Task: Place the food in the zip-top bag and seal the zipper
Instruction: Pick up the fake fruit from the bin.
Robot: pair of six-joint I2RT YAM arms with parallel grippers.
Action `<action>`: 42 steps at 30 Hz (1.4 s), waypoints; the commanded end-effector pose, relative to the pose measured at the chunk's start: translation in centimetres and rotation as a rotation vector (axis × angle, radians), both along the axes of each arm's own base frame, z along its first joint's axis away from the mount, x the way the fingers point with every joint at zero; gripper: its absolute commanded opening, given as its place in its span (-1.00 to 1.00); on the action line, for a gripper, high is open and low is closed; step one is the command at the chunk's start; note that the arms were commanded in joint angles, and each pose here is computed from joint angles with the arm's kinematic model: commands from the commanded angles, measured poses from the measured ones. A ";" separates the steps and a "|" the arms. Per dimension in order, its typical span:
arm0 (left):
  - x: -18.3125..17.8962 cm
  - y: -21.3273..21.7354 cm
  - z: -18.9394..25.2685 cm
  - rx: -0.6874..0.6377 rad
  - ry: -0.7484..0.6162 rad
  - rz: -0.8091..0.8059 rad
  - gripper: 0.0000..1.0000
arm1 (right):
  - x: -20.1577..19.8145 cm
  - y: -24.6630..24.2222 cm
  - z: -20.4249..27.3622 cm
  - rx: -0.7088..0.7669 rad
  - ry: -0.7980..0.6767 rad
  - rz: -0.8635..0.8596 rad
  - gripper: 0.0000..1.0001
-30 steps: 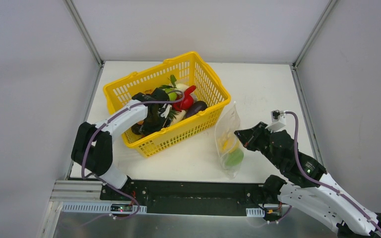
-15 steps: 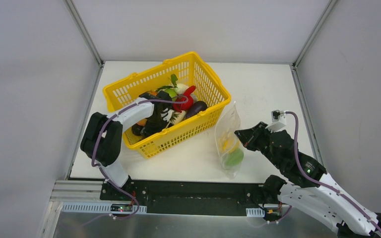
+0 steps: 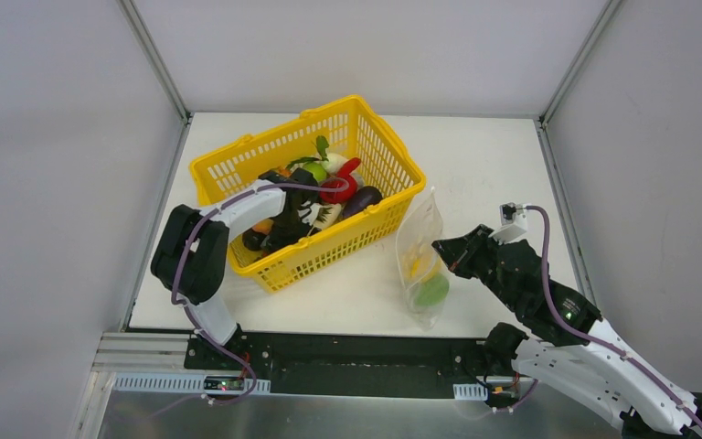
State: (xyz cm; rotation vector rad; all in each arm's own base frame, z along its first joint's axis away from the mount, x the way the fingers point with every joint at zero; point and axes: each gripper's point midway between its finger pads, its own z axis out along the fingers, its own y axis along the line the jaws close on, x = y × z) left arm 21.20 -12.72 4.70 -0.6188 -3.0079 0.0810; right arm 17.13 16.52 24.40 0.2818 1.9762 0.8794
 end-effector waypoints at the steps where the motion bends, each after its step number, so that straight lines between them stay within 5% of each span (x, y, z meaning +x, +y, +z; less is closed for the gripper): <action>1: -2.8 -0.5 -1.3 -0.030 0.093 0.054 -0.32 | 0.3 -0.2 1.1 0.010 -0.025 -0.014 -1.00; 14: -0.5 -0.7 2.0 -0.090 -0.157 0.124 -0.93 | 0.4 0.1 0.9 0.003 -0.016 -0.013 -1.00; 25: 2.6 -0.8 7.4 -0.175 -0.441 0.182 -1.00 | 0.5 0.2 0.9 0.004 -0.014 -0.013 -1.00; 33: 8.0 0.3 12.9 -0.243 -0.851 0.423 -0.98 | 0.5 0.4 0.8 0.006 -0.012 -0.008 -1.00; 42: 11.3 0.6 7.7 -0.041 -0.762 0.504 -0.91 | 0.4 0.4 0.7 0.015 -0.011 -0.004 -1.00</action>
